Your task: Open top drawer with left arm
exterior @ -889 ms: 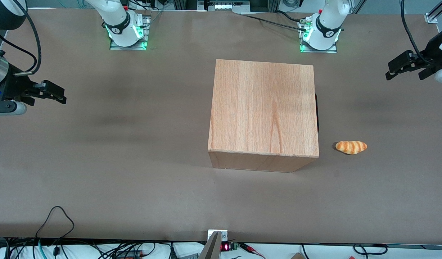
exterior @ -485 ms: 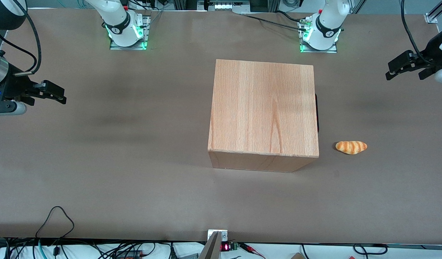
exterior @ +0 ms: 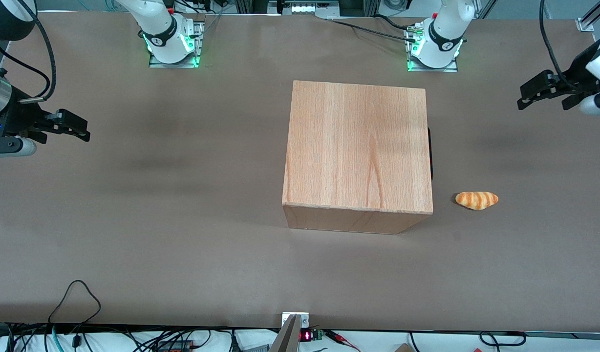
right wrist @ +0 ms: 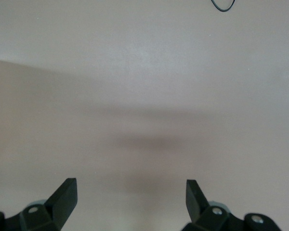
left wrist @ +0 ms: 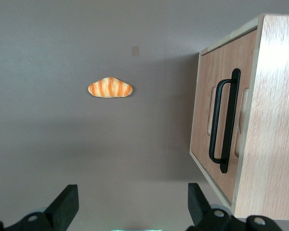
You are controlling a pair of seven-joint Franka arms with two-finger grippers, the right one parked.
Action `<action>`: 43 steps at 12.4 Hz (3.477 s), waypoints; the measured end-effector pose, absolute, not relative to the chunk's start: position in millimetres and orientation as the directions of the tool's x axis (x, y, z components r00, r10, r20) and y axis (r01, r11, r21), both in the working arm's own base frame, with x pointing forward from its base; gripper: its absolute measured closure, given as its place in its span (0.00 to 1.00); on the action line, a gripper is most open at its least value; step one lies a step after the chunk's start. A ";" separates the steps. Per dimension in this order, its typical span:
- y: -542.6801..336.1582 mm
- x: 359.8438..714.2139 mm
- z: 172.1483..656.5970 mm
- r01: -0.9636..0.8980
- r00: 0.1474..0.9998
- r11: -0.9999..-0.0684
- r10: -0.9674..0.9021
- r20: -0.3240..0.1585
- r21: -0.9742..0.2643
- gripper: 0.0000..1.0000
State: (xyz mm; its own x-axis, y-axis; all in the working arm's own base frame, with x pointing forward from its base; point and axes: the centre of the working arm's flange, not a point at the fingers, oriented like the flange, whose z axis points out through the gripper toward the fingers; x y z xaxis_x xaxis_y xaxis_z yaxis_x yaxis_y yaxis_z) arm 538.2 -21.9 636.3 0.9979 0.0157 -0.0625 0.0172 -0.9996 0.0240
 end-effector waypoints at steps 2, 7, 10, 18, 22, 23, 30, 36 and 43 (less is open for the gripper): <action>-34.8 548.3 614.3 -0.007 0.995 -1.000 -0.009 -0.104 0.025 0.00; -59.5 575.0 547.7 -0.050 0.974 -0.998 -0.057 -0.221 0.035 0.00; -74.0 585.8 513.5 -0.065 0.958 -0.996 -0.081 -0.276 0.066 0.00; -82.6 605.5 452.5 -0.009 0.925 -0.980 -0.085 -0.371 0.201 0.00; -88.4 612.0 426.0 0.025 0.908 -0.965 -0.088 -0.409 0.262 0.00; -89.2 612.7 423.2 0.032 0.906 -0.961 -0.088 -0.414 0.274 0.00; -78.1 617.1 407.1 0.066 0.896 -0.955 -0.071 -0.438 0.290 0.00; -79.1 620.0 392.3 0.095 0.885 -0.941 -0.070 -0.461 0.324 0.00; -79.5 624.3 381.4 0.105 0.886 -0.938 -0.063 -0.459 0.332 0.00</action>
